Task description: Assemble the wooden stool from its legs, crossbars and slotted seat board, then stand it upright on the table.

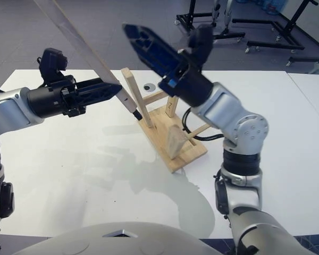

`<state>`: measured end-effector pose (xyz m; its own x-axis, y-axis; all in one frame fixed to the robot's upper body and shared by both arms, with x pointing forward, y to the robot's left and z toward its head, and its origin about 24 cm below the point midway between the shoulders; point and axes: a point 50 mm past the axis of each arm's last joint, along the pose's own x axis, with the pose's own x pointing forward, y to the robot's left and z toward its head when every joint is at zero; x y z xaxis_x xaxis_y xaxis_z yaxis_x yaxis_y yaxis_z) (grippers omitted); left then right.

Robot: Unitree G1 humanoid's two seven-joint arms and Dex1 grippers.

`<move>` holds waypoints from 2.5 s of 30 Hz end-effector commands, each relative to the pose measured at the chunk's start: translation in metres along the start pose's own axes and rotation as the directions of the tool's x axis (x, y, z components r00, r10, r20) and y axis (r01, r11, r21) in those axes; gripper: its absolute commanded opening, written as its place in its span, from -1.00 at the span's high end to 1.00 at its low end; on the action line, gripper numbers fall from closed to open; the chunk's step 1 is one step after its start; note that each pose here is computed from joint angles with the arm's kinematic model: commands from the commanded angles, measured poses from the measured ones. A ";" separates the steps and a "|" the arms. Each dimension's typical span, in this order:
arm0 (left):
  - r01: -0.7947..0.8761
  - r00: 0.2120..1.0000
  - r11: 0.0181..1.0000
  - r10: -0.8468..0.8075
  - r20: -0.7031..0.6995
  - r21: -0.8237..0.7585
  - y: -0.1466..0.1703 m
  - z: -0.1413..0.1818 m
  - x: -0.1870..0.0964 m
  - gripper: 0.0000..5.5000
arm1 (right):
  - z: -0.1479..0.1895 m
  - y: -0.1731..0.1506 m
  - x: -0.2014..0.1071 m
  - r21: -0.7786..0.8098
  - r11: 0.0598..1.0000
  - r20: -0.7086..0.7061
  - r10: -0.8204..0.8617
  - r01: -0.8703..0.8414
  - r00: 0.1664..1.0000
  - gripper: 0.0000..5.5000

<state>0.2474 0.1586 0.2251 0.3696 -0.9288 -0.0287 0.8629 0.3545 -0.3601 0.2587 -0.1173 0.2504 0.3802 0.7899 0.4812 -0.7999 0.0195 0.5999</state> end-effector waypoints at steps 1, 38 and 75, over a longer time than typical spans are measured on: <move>0.014 0.994 0.997 -0.006 -0.109 0.076 0.001 -0.010 -0.004 0.25 | 0.022 0.012 0.002 -0.104 0.995 -0.011 0.005 -0.006 1.000 -0.96; 0.010 0.979 0.999 -0.004 -0.205 0.030 0.000 -0.077 0.011 0.25 | 0.019 -0.003 -0.118 -0.170 0.887 0.243 -0.383 0.428 0.891 -0.96; -0.019 0.983 1.000 0.023 -0.182 0.024 -0.001 -0.083 0.012 0.25 | 0.001 0.003 -0.320 -0.692 0.495 -0.507 -0.851 0.526 0.134 -0.96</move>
<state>0.2208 0.1374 0.1472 0.3128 -0.9283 -0.2011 0.8631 0.3662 -0.3478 0.1341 -0.3767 0.1094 0.5293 0.4082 -0.7437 -0.4985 0.8590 0.1167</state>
